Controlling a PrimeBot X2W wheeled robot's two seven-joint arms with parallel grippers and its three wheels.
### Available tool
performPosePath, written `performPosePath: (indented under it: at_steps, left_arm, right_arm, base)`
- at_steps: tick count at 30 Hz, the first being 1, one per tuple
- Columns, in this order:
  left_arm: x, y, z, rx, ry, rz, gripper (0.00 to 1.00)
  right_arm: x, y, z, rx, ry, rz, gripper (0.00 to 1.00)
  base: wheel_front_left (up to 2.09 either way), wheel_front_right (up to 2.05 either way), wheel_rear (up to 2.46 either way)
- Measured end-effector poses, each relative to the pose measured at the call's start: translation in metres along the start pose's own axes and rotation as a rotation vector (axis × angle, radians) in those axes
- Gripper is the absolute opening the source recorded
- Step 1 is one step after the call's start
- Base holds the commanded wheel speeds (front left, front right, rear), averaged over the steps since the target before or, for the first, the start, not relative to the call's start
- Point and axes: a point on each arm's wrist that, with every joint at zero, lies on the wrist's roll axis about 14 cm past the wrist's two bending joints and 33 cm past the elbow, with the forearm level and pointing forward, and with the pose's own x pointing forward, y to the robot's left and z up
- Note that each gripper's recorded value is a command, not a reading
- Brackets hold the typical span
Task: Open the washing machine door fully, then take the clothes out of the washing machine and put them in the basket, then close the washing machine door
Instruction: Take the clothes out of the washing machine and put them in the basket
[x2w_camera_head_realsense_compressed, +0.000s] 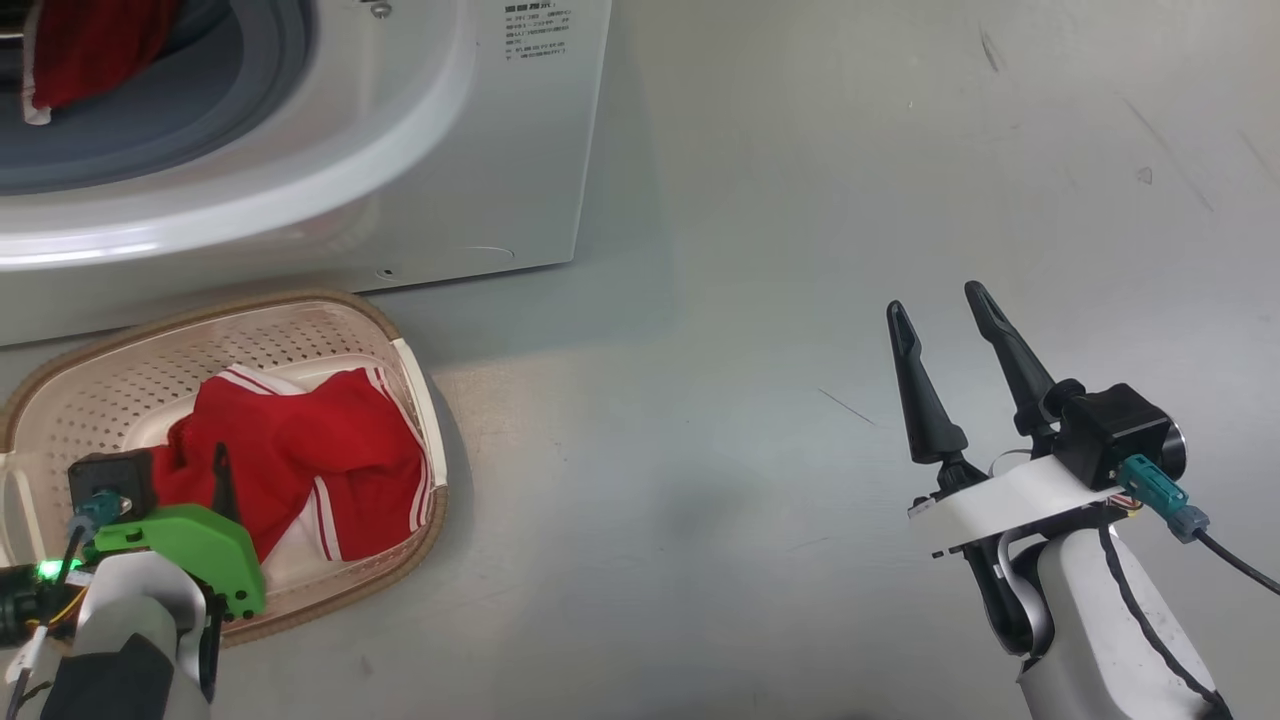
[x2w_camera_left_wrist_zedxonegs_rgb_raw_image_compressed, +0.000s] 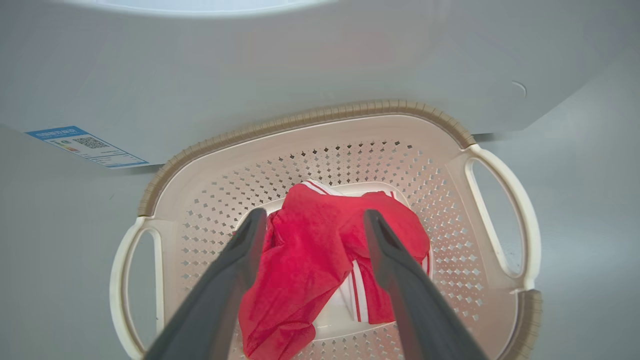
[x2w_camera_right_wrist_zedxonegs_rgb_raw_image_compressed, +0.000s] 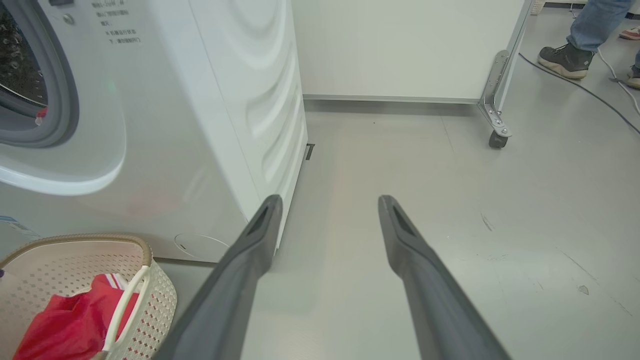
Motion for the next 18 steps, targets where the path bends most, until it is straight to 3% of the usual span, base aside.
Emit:
performPosePath:
  at_steps: [18]
  left_arm:
    - [-0.03, -0.016, 0.057, 0.083, -0.184, -0.081, 1.0]
  right_arm:
    - [-0.006, 0.012, 0.035, 0.007, -0.096, 0.031, 1.0]
  base:
    - [0.0, 0.0, 0.0]
